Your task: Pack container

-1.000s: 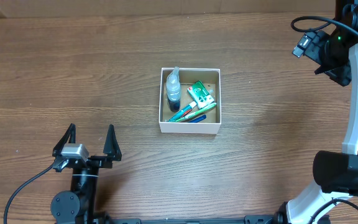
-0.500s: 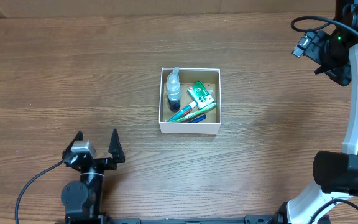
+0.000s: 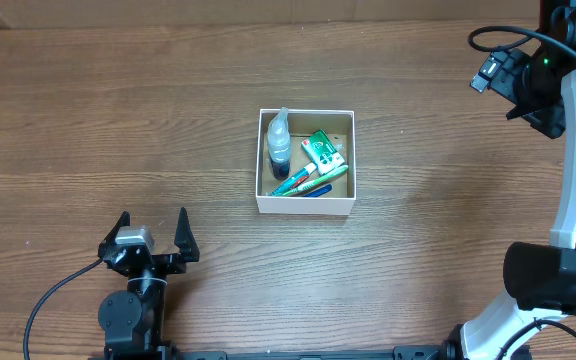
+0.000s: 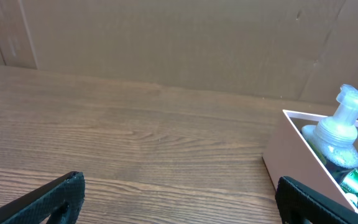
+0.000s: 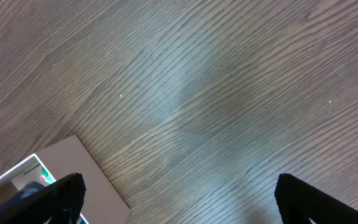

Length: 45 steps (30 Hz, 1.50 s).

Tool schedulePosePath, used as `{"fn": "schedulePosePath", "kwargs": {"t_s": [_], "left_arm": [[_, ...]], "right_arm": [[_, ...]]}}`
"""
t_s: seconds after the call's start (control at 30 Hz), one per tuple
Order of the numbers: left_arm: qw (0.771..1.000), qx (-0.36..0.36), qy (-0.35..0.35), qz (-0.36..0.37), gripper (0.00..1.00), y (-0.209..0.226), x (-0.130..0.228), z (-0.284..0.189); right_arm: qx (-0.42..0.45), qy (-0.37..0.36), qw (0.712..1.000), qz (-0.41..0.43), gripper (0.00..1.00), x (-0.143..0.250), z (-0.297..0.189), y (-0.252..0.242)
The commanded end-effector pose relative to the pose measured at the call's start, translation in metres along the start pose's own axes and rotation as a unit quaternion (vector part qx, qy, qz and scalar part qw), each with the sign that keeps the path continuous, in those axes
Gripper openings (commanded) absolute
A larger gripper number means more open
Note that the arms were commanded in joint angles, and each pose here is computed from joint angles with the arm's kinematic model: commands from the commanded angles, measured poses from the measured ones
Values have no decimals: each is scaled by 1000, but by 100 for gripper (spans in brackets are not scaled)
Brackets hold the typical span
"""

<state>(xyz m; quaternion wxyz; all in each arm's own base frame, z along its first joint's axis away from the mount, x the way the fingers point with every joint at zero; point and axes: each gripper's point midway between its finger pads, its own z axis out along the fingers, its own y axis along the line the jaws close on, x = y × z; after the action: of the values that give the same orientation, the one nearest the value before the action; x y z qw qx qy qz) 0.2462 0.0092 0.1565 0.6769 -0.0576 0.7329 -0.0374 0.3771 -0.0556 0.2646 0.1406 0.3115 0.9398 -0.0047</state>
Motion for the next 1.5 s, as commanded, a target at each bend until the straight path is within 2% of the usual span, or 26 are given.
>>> {"fn": "schedulePosePath", "kwargs": {"t_s": [0.0, 0.53, 0.67, 0.8, 0.97, 1.1, 1.27, 1.47], "left_arm": [[1000, -9, -3, 10, 100, 3, 0, 0], [1000, -9, -3, 10, 100, 3, 0, 0], [1000, -9, -3, 10, 100, 3, 0, 0], [1000, -9, -3, 10, 100, 3, 0, 0], [1000, -9, -3, 10, 100, 3, 0, 0], [1000, -9, -3, 10, 100, 3, 0, 0], [1000, -9, -3, 10, 100, 3, 0, 0], [1000, -9, -3, 10, 100, 3, 0, 0]], "right_arm": [[-1, -6, 1000, 2, 100, -3, -1, 0], [-2, -6, 1000, 2, 100, -3, -2, 0], [-15, -27, 1000, -1, 100, 1, -21, 1], [-47, -70, 996, -14, 100, 14, -62, 4], [-116, -135, 982, -63, 100, 58, -119, 17], [-161, -155, 969, -109, 100, 106, -140, 16], [-158, -146, 970, -112, 100, 156, -126, -30], [-122, -105, 982, -102, 100, 216, -72, -85]]}}
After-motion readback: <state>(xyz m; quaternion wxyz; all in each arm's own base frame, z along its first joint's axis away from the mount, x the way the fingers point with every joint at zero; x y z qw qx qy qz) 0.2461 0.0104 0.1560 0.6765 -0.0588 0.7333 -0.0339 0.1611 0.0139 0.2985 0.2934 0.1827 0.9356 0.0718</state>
